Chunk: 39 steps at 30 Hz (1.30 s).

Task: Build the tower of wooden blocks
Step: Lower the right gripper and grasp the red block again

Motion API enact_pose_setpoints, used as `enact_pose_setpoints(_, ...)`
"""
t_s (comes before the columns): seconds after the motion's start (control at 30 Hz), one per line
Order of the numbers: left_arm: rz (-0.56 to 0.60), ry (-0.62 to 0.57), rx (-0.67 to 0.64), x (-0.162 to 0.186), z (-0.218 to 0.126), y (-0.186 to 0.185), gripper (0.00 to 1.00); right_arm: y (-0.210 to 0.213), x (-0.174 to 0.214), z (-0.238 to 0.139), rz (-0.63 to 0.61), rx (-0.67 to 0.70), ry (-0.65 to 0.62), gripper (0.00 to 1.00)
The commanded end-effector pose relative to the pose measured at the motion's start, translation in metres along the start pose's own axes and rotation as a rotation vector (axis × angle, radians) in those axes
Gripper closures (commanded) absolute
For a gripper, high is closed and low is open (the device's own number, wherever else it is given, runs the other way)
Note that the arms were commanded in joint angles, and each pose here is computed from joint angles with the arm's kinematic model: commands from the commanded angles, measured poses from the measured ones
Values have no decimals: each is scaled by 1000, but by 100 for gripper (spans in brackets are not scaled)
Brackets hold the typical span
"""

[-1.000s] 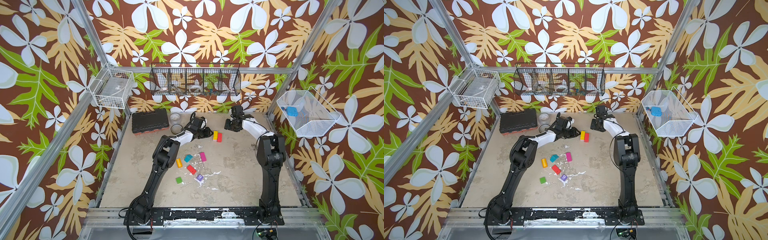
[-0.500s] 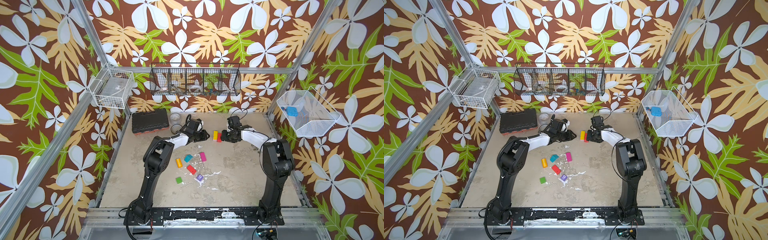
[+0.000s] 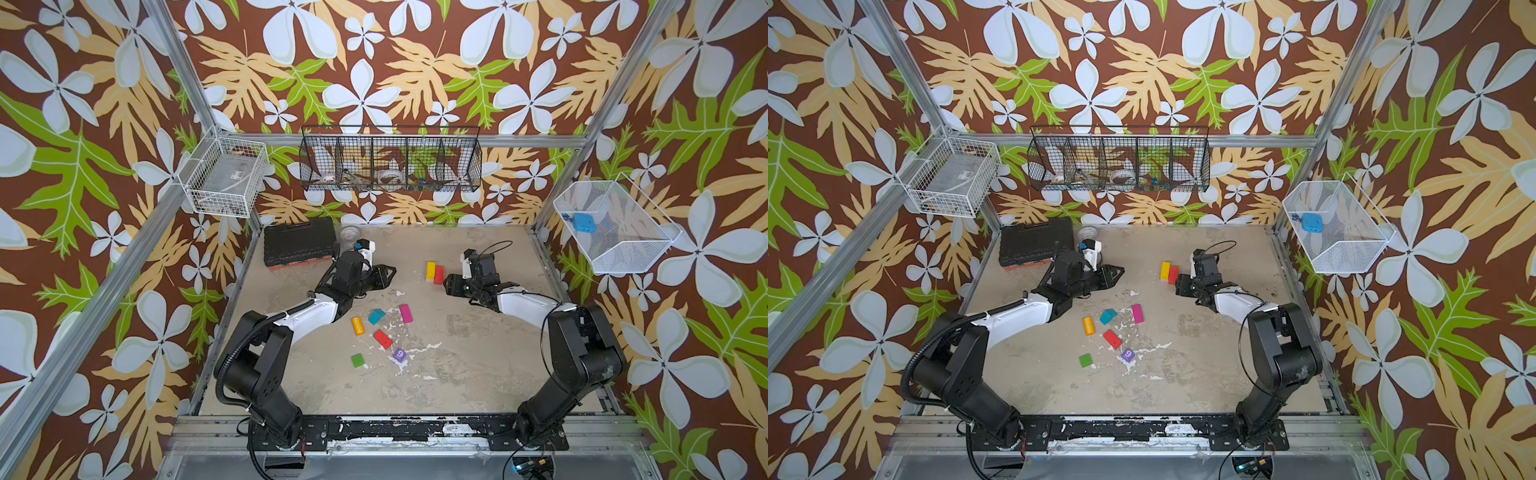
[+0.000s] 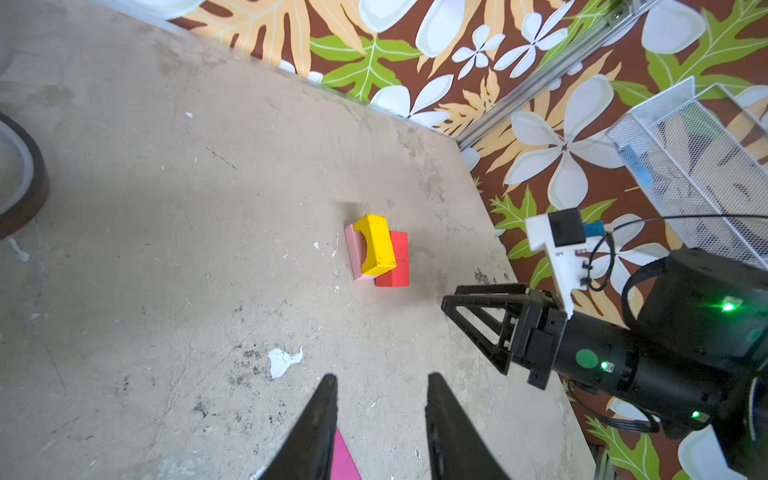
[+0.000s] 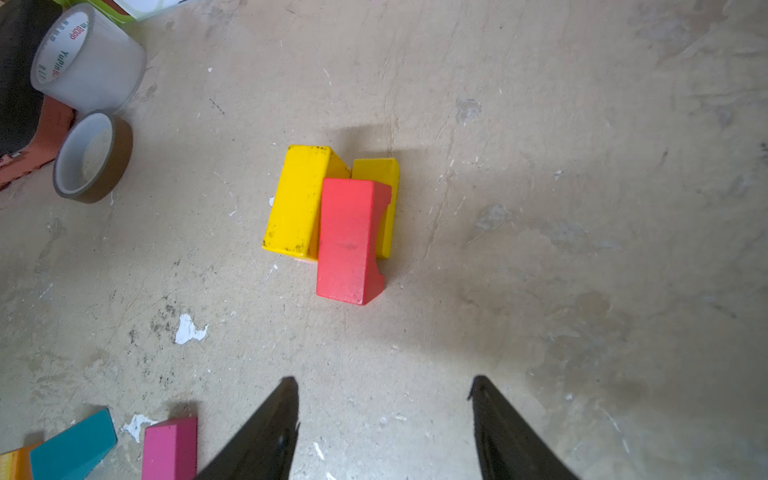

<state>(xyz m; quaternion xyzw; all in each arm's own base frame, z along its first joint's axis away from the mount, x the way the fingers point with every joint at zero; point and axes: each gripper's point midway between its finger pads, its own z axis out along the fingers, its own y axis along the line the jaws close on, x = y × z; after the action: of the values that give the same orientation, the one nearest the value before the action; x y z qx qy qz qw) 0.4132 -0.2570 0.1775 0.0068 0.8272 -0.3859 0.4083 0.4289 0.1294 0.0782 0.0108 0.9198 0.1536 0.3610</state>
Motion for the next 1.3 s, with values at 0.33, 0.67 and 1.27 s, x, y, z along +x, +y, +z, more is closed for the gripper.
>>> enact_pose_setpoints(0.33,6,-26,22,-6,10,0,66,7,0,43,-55,-66,-19,48)
enact_pose_setpoints(0.67,-8,-5,33,-1,17,1,67,5,6,47,-53,-64,-3,48)
enact_pose_setpoints(1.27,-12,1,37,1,17,1,67,4,13,59,-66,-22,21,55)
